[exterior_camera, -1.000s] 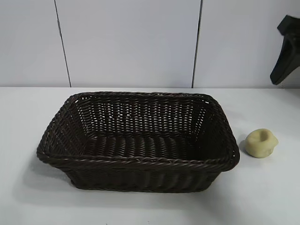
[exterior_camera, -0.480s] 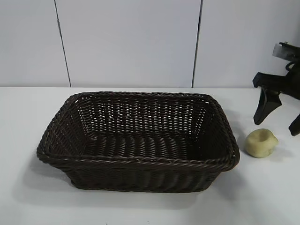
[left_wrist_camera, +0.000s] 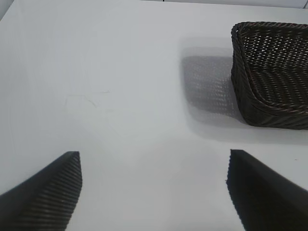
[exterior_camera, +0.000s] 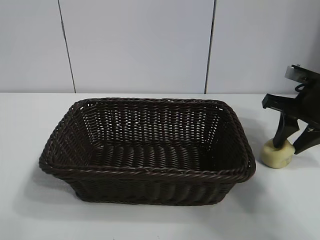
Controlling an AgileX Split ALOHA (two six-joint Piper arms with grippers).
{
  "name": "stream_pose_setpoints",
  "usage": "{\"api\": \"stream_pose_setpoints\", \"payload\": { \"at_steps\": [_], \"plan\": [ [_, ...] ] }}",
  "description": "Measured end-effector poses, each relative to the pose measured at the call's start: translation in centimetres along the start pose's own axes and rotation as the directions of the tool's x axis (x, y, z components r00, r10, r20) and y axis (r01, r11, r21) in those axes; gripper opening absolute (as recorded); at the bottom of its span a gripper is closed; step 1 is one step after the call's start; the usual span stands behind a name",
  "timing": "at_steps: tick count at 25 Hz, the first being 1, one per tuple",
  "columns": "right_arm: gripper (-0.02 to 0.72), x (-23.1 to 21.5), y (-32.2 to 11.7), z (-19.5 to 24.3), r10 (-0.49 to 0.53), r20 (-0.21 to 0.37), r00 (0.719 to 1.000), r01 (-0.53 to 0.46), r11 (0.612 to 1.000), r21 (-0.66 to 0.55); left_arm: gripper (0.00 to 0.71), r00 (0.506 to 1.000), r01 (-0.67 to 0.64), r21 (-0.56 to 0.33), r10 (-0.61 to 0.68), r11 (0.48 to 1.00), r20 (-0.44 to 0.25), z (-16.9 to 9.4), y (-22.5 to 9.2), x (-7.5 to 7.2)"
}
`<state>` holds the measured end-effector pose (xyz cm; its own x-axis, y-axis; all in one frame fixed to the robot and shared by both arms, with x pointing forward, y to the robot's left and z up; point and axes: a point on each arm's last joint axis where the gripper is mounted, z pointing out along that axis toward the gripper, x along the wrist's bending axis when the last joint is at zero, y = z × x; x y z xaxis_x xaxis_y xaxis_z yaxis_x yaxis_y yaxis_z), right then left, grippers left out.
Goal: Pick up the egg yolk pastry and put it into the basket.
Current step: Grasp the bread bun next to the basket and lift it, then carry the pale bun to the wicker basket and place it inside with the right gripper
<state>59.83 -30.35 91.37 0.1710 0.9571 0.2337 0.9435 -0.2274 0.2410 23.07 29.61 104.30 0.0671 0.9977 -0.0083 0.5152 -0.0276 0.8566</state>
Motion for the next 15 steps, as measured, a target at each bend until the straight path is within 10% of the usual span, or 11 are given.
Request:
{"api": "stream_pose_setpoints", "payload": {
  "at_steps": [4, 15],
  "plan": [
    [0.043, 0.0, -0.2, 0.0, -0.012, -0.002, 1.0, 0.013, 1.0, 0.017, 0.596, 1.0, 0.0, 0.0, 0.0, 1.0, 0.0, 0.0, 0.0, 0.0],
    [0.024, 2.4, 1.0, -9.1, -0.091, -0.058, 0.994, 0.083, 0.988, -0.128, 0.596, 1.0, 0.0, 0.0, 0.0, 1.0, 0.0, 0.0, 0.0, 0.0]
  ]
}}
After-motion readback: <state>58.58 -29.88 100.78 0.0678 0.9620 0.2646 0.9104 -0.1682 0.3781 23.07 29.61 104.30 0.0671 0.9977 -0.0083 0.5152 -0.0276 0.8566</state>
